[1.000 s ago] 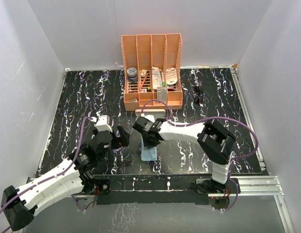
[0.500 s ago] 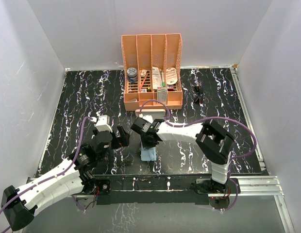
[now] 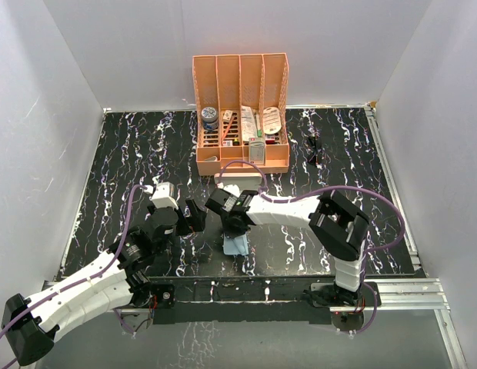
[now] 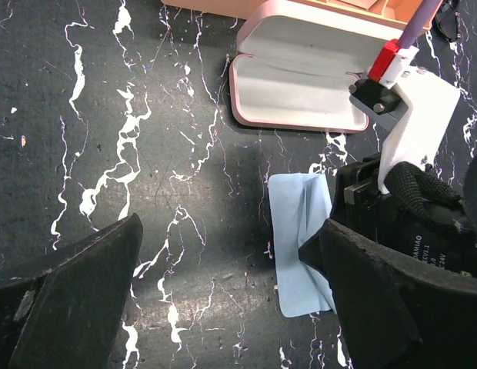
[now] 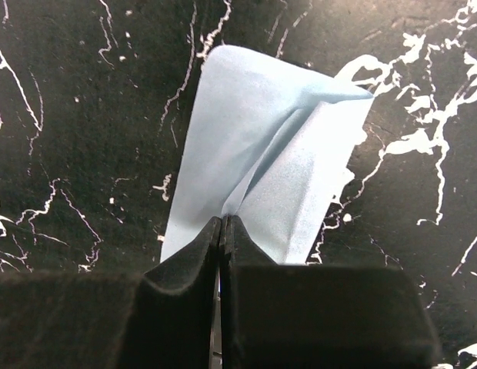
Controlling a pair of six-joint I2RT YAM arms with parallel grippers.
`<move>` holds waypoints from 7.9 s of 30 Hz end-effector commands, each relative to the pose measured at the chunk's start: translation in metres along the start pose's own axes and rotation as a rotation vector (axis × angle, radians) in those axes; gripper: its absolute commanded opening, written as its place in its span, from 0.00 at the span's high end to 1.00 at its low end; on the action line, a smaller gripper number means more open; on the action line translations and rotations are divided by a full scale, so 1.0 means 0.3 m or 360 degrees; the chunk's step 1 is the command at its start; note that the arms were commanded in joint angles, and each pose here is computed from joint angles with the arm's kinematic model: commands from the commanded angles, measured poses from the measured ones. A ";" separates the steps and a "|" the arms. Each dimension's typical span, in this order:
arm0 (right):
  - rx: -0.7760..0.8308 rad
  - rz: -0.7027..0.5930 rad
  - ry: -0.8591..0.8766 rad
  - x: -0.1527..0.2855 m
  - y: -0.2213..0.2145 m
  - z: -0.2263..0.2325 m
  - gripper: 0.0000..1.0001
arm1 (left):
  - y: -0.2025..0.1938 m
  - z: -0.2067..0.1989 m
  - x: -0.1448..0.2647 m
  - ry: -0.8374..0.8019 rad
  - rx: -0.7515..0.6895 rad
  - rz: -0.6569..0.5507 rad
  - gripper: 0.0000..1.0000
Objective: Organize the sunglasses
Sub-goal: Adjust the glasses cleaning cloth at the center of the board.
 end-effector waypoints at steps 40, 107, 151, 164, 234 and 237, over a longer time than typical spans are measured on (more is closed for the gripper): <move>-0.0104 -0.0164 -0.0034 0.033 0.064 0.014 1.00 | -0.008 -0.004 -0.006 -0.0016 0.0012 0.0004 0.01; -0.0097 -0.0179 -0.0015 0.073 0.053 -0.010 1.00 | -0.021 -0.015 -0.026 -0.0035 0.0018 0.0025 0.01; -0.0197 -0.0289 -0.0248 0.242 0.065 -0.258 1.00 | -0.025 -0.030 -0.041 -0.0070 0.0030 0.0029 0.01; -0.0233 -0.0202 -0.0295 0.126 0.021 -0.313 0.97 | -0.023 -0.030 -0.040 -0.0067 0.0021 0.0040 0.01; -0.0064 -0.0192 -0.0097 0.005 -0.031 -0.029 0.78 | -0.036 0.075 0.032 0.0232 0.0198 -0.0099 0.01; -0.0060 -0.0171 -0.0104 -0.005 -0.042 -0.036 0.78 | -0.036 0.074 0.032 0.0230 0.0198 -0.0099 0.01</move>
Point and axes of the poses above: each gripper's point midway between its finger pads, its own x axis back along the fingers, its own z axis along the line the jaws close on, y = z × x, the point moved 10 cm from there along x, back along the fingers, and after that the axes turned 11 degrees about -x, right-handed, at the moved point
